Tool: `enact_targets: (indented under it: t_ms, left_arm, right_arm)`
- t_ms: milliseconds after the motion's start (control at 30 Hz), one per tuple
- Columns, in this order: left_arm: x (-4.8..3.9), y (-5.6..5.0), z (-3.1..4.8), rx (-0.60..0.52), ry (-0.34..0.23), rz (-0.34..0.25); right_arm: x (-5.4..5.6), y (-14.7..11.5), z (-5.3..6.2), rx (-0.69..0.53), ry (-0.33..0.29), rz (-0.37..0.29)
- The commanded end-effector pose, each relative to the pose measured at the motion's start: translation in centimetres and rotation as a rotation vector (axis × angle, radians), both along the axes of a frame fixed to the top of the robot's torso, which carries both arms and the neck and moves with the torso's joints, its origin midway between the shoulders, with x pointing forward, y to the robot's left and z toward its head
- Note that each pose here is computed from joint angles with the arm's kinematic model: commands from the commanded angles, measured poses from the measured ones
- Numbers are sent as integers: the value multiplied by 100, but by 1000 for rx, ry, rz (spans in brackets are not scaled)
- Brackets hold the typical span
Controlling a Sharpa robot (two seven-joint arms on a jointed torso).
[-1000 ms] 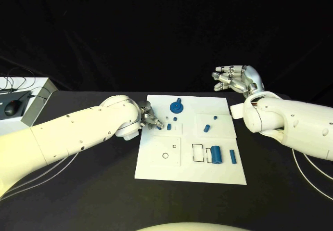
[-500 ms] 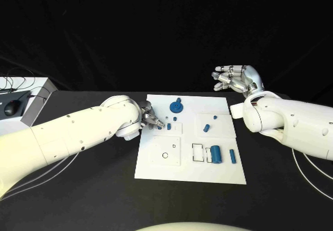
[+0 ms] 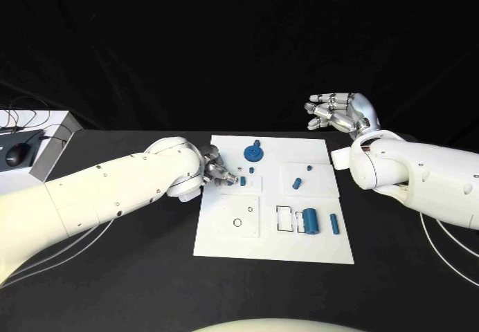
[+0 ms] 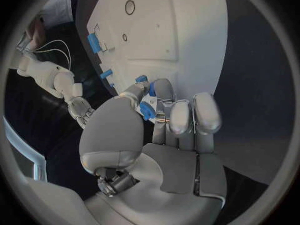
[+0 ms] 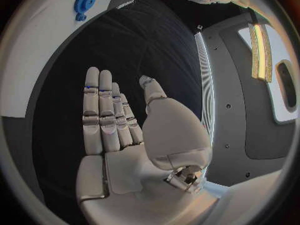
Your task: Assemble the parts on the task board
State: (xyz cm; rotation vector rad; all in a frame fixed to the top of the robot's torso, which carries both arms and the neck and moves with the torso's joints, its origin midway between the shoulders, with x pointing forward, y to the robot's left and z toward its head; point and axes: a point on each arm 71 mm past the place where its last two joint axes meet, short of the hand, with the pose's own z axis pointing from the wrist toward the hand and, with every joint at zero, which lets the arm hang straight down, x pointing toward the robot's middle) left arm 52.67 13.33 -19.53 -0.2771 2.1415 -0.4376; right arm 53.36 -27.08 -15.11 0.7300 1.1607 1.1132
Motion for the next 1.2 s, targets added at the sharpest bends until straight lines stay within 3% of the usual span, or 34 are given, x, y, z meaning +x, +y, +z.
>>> enact_targets:
  t_ms: [33,633,1200]
  left_arm:
    - [-30,-24,-51,6,20,-21]
    - [-21,22,-50,27,15,-22]
    - [-12,66,-71,50,62,-48]
  right_arm:
    - [-2,12,5,2,-5,16]
    - [0,9,4,1,-5,17]
    - [0,10,3,1,-6,17]
